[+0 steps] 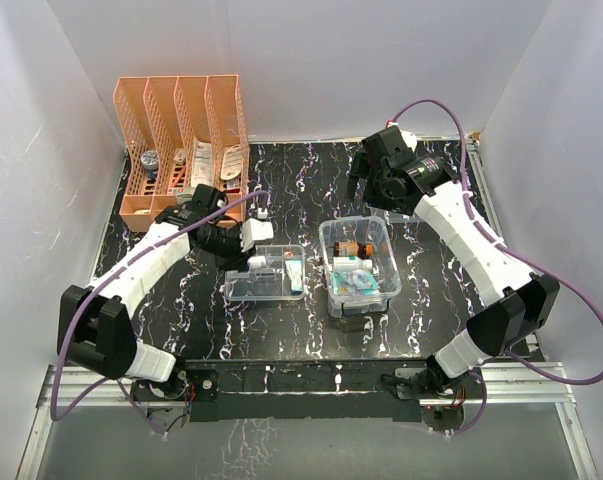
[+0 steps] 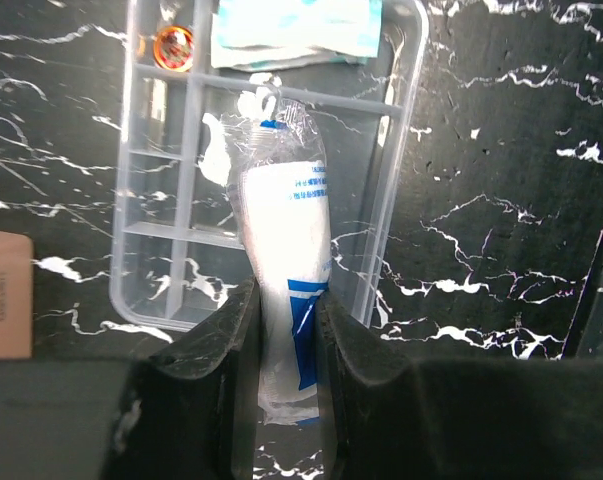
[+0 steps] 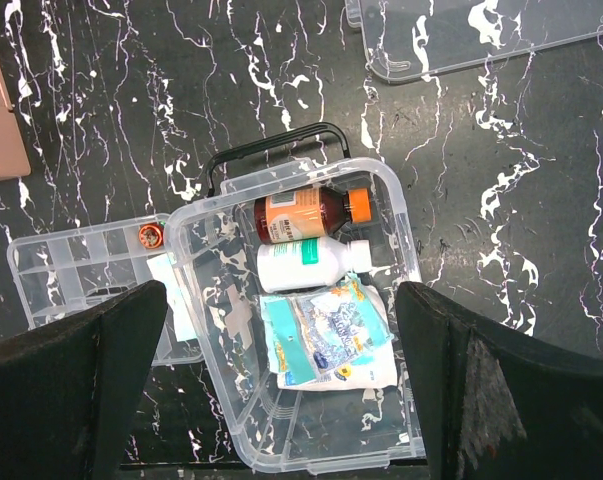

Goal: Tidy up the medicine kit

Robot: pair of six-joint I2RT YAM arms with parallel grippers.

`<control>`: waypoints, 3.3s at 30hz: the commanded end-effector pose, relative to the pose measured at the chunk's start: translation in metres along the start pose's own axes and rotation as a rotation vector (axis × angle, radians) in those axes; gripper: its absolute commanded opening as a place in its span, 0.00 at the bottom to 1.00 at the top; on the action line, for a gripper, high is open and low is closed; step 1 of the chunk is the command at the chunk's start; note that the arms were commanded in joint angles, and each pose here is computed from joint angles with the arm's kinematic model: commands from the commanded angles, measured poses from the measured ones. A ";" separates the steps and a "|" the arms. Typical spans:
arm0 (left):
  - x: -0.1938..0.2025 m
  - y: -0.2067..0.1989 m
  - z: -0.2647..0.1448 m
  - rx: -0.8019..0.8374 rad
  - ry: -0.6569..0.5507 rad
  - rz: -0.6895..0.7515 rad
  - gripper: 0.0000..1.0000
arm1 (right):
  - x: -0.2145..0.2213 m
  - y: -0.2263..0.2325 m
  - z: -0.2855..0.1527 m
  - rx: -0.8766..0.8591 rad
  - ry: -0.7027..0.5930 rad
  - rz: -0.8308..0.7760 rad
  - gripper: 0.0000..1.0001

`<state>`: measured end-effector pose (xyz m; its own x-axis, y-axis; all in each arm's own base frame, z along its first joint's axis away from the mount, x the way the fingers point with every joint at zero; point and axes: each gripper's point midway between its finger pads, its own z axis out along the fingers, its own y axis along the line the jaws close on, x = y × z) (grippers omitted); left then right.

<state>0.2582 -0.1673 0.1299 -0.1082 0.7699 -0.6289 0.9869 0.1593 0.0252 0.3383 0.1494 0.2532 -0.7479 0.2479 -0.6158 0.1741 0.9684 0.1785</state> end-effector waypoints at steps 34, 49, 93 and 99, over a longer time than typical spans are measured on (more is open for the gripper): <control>0.043 -0.014 0.063 0.043 0.094 0.072 0.25 | -0.013 -0.016 -0.032 0.011 -0.088 0.052 0.98; 0.042 -0.023 0.054 0.058 0.092 0.084 0.48 | -0.011 -0.014 -0.029 0.002 -0.083 0.056 0.98; 0.045 0.021 0.057 -0.384 0.343 -1.279 0.43 | 0.011 -0.030 -0.034 0.031 -0.041 0.087 0.98; 0.056 0.025 0.069 -0.408 0.374 -1.313 0.40 | 0.014 -0.032 -0.036 0.034 -0.037 0.083 0.98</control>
<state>0.2859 -0.1645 0.0442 -0.9877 0.0671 -0.1410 0.0902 0.9823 -0.1643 0.3023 0.1274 0.2550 -0.7397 0.3029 -0.6009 0.2420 0.9530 0.1825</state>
